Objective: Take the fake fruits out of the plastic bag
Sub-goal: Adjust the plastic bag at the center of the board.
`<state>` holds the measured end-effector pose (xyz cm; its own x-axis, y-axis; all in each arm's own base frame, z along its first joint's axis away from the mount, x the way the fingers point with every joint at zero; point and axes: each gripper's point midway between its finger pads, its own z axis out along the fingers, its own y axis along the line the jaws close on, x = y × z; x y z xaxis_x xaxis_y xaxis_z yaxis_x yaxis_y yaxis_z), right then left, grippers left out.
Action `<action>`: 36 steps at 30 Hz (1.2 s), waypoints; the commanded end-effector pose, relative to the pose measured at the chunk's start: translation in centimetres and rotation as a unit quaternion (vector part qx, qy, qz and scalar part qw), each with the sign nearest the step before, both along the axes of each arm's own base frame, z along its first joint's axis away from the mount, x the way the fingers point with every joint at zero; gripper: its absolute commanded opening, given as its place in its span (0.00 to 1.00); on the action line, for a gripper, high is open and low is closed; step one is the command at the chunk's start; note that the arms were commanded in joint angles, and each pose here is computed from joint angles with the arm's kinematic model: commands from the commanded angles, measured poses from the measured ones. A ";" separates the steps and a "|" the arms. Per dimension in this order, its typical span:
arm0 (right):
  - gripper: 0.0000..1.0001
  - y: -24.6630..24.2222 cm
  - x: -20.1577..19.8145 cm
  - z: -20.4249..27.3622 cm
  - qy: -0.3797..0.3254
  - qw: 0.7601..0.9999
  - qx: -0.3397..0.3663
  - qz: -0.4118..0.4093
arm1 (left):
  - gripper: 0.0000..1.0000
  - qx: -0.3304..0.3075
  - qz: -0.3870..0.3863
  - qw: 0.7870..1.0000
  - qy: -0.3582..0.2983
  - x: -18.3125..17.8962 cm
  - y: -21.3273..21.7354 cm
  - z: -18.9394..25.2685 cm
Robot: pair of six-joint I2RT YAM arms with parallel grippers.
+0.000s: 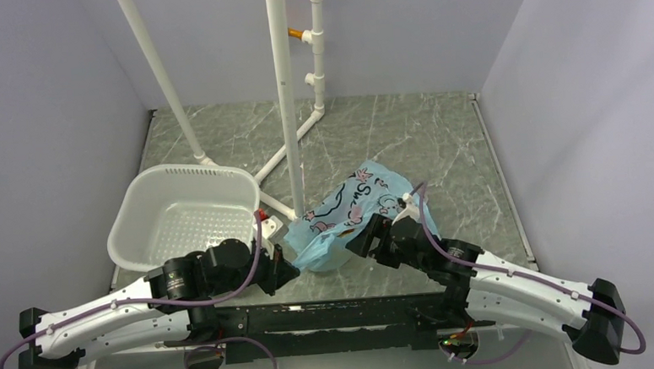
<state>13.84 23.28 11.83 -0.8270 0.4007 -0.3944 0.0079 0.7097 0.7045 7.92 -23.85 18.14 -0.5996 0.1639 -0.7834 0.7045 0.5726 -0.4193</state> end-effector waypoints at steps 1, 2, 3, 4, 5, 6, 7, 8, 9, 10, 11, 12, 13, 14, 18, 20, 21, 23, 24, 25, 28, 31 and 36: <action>0.81 -1.0 4.2 3.1 -0.062 0.990 0.060 -0.111 | 0.00 -0.016 -0.017 1.000 -0.008 -0.3 -0.6 1.0; 0.80 -1.2 4.7 3.4 -0.068 0.988 0.067 -0.118 | 0.00 -0.012 -0.017 1.000 -0.007 -0.3 -0.6 0.8; 0.80 -1.2 5.1 4.0 -0.077 0.987 0.073 -0.121 | 0.00 -0.009 -0.016 1.000 -0.007 -0.3 -0.5 0.7; 0.80 -1.3 5.5 4.7 -0.087 0.986 0.075 -0.121 | 0.00 -0.006 -0.015 1.000 -0.007 -0.2 -0.4 0.6; 0.80 -1.4 5.8 5.0 -0.094 0.985 0.071 -0.122 | 0.00 -0.005 -0.013 1.000 -0.006 -0.2 -0.4 0.5; 0.80 -1.6 6.0 5.2 -0.098 0.985 0.063 -0.125 | 0.00 -0.006 -0.013 1.000 -0.007 -0.2 -0.3 0.6; 0.81 -1.8 6.3 5.2 -0.098 0.985 0.051 -0.129 | 0.00 -0.008 -0.013 1.000 -0.006 -0.2 -0.3 0.6; 0.81 -2.0 6.6 5.1 -0.099 0.985 0.039 -0.133 | 0.00 -0.011 -0.015 1.000 -0.006 -0.3 -0.4 0.7; 0.81 -2.2 6.9 4.9 -0.101 0.985 0.026 -0.138 | 0.00 -0.015 -0.018 1.000 -0.006 -0.4 -0.4 0.8; 0.81 -2.3 7.2 4.7 -0.103 0.985 0.015 -0.140 | 0.00 -0.019 -0.020 1.000 -0.007 -0.5 -0.5 1.0; 0.79 -2.3 7.4 4.5 -0.104 0.985 0.006 -0.140 | 0.00 -0.020 -0.024 0.999 -0.007 -0.5 -0.6 1.1; 0.76 -2.2 7.6 4.4 -0.108 0.985 -0.002 -0.138 | 0.00 -0.021 -0.028 0.999 -0.008 -0.7 -0.6 1.2; 0.72 -2.1 7.8 4.5 -0.116 0.984 -0.010 -0.132 | 0.00 -0.021 -0.031 0.999 -0.008 -0.7 -0.6 1.2; 0.64 -2.1 8.0 4.6 -0.124 0.984 -0.018 -0.126 | 0.00 -0.018 -0.034 0.999 -0.008 -0.8 -0.6 1.3; 0.07 -2.5 8.5 5.2 -0.159 0.980 -0.061 -0.107 | 0.31 -0.005 -0.043 0.999 -0.009 -1.2 0.0 1.5; 0.00 -2.3 8.4 5.6 -0.184 0.977 -0.073 -0.079 | 0.63 -0.015 -0.034 0.999 -0.022 -0.8 0.4 2.5; 0.00 -2.0 8.3 5.9 -0.199 0.975 -0.076 -0.058 | 0.75 -0.022 -0.031 0.999 -0.037 -0.6 0.6 3.6; 0.00 -1.0 8.0 6.5 -0.233 0.969 -0.076 -0.010 | 0.89 -0.018 -0.020 0.996 -0.084 0.6 1.3 6.6; 0.00 -0.6 7.6 6.6 -0.244 0.967 -0.076 0.015 | 0.93 -0.012 -0.012 0.995 -0.103 1.1 1.6 8.4; 0.00 -0.1 7.4 6.8 -0.253 0.964 -0.074 0.035 | 0.94 -0.002 -0.004 0.993 -0.120 1.7 1.9 9.9; 0.00 0.6 6.7 7.0 -0.259 0.960 -0.073 0.072 | 0.95 0.028 0.013 0.988 -0.150 3.4 1.3 12.8; 0.00 0.8 6.3 7.3 -0.263 0.959 -0.066 0.086 | 0.98 0.053 0.020 0.985 -0.165 5.1 -1.2 13.9; 0.00 1.0 5.3 8.3 -0.276 0.955 -0.041 0.103 | 0.99 0.110 0.057 0.975 -0.185 8.5 -3.9 14.6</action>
<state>19.55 23.15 16.36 -0.6027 0.1776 -0.7779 -0.3883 0.7864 0.4804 13.52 -26.92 34.03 -0.3417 0.1903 -0.9203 0.7601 0.6319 -0.1516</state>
